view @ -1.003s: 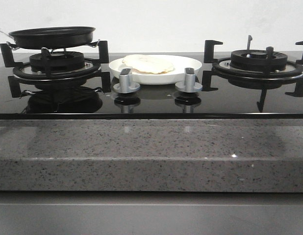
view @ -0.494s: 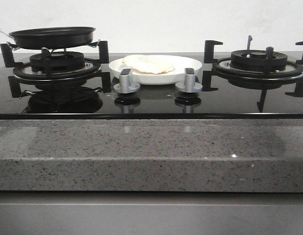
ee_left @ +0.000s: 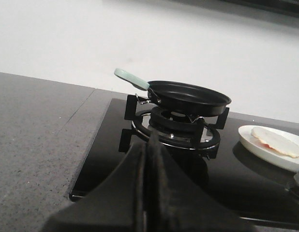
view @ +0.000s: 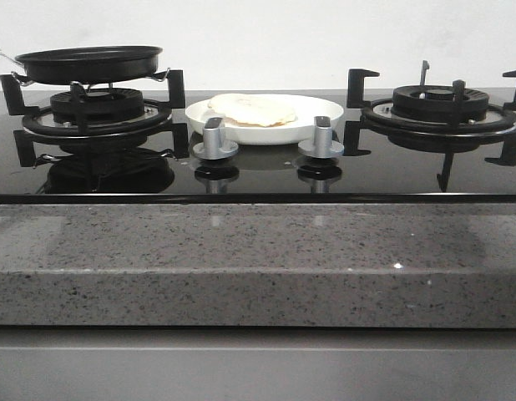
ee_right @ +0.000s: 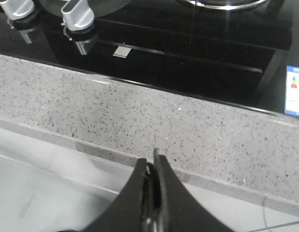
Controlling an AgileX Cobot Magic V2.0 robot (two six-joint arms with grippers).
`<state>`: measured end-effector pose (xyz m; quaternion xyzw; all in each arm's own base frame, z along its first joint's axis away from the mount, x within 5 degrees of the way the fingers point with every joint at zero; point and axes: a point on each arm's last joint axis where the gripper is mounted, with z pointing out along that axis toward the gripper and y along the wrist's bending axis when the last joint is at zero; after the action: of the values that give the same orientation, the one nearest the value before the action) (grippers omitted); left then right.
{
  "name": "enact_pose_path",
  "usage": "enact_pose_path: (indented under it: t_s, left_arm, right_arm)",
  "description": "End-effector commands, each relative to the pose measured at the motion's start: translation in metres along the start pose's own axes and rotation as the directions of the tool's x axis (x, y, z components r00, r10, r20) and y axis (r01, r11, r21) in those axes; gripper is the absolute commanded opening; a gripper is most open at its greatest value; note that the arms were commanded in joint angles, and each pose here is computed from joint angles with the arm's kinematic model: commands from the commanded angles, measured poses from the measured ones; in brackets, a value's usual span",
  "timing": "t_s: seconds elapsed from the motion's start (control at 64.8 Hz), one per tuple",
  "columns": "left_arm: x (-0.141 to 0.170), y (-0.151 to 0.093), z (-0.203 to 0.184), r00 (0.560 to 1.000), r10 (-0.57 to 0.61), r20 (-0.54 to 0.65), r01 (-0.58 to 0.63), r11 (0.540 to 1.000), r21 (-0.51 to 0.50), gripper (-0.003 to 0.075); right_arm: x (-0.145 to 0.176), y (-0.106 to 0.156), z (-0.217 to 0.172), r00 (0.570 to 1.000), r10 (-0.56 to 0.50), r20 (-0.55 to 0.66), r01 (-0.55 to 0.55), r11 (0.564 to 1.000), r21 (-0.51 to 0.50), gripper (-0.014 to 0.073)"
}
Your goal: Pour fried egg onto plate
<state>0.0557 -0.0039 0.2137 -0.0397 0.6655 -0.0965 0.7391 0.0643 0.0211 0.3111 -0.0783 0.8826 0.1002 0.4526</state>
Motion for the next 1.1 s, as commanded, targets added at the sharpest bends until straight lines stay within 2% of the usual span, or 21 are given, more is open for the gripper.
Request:
enact_pose_path:
  t_s: [0.0, 0.262, 0.447, 1.08]
  left_arm:
    - [-0.0083, -0.0009, -0.0021, 0.994, -0.016, 0.113, 0.014, 1.0, 0.015, -0.0019]
    - [-0.0083, -0.0013, -0.0021, 0.994, -0.008, 0.111, 0.006, 1.0, 0.021, -0.0019]
    - [-0.0081, -0.0023, -0.0021, 0.991, 0.079, 0.112, -0.082, 0.996, 0.022, -0.0019]
    - [-0.0087, -0.0021, -0.0021, 0.992, 0.054, 0.118, -0.057, 0.998, 0.022, -0.0019]
  right_arm:
    - [-0.0112, 0.0001, -0.0043, 0.996, -0.011, 0.083, 0.01, 1.0, 0.007, -0.0067]
    - [-0.0112, 0.0001, -0.0043, 0.996, -0.011, 0.084, 0.01, 1.0, 0.007, -0.0067]
    - [-0.0112, 0.0001, -0.0043, 0.996, -0.011, 0.084, 0.01, 1.0, 0.007, -0.0067]
    - [-0.0112, 0.0001, -0.0043, 0.996, -0.011, 0.084, 0.01, 1.0, 0.007, -0.0067]
